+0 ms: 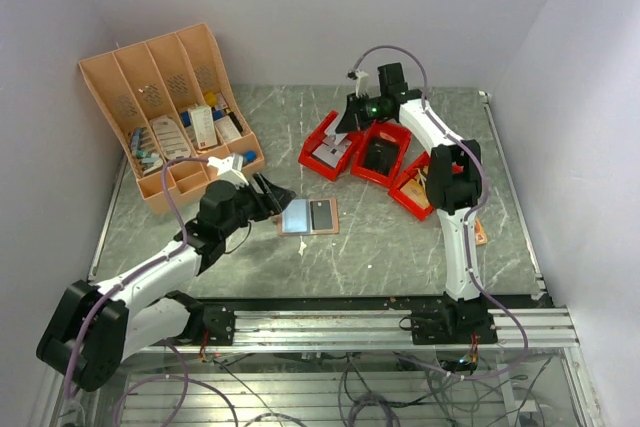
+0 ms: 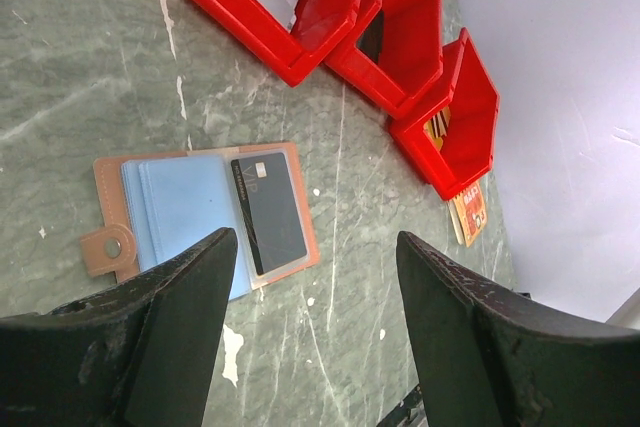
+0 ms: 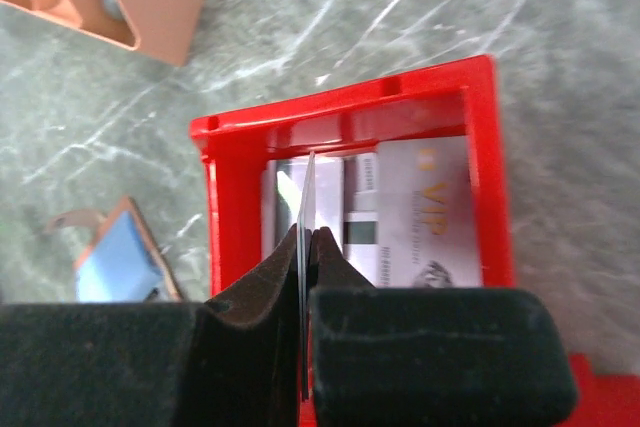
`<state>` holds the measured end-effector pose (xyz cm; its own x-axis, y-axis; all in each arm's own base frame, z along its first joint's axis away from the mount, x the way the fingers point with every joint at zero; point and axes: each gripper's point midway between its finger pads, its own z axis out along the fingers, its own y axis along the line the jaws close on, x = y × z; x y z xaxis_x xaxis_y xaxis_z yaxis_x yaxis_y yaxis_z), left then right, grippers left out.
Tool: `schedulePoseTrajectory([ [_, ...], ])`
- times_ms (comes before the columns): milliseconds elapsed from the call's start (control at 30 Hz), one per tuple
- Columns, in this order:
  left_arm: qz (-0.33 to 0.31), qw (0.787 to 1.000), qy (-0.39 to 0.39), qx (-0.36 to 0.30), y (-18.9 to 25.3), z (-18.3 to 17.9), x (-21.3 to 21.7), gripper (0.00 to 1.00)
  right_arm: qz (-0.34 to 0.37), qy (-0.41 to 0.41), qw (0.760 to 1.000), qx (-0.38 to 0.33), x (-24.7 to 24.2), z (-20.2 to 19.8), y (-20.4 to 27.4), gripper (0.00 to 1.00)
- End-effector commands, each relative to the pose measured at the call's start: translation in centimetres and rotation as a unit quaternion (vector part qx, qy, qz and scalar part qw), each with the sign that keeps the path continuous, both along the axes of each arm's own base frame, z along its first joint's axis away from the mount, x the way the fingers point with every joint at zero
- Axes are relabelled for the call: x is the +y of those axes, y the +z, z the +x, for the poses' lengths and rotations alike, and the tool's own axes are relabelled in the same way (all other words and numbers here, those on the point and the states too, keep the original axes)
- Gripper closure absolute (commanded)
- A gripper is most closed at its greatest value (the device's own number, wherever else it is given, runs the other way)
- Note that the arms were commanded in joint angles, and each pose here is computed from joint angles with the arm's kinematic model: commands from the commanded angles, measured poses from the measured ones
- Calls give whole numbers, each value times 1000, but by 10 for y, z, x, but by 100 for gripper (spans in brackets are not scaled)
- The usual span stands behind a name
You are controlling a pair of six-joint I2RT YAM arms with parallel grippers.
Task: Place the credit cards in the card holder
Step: Adjust the credit card in the storage box.
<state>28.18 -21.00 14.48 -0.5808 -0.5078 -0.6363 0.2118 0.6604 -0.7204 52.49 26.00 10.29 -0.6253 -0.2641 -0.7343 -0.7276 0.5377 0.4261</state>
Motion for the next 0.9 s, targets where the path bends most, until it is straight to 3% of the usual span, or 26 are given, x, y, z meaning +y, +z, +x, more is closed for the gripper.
schedulePoseTrajectory([
  [0,8,1000,17,0,-2,-1,9,24,73,26,993,88,23,-25,-10,99],
  [367,8,1000,20,2,-4,-2,11,24,86,14,988,129,22,-29,-28,80],
  [533,9,1000,21,3,-5,-3,12,24,84,11,987,134,21,-29,-34,83],
  [767,10,1000,22,4,-7,-5,13,24,95,10,986,138,21,-29,-28,79],
  [867,9,1000,22,4,-7,-5,13,24,46,13,993,109,22,-28,-31,79],
])
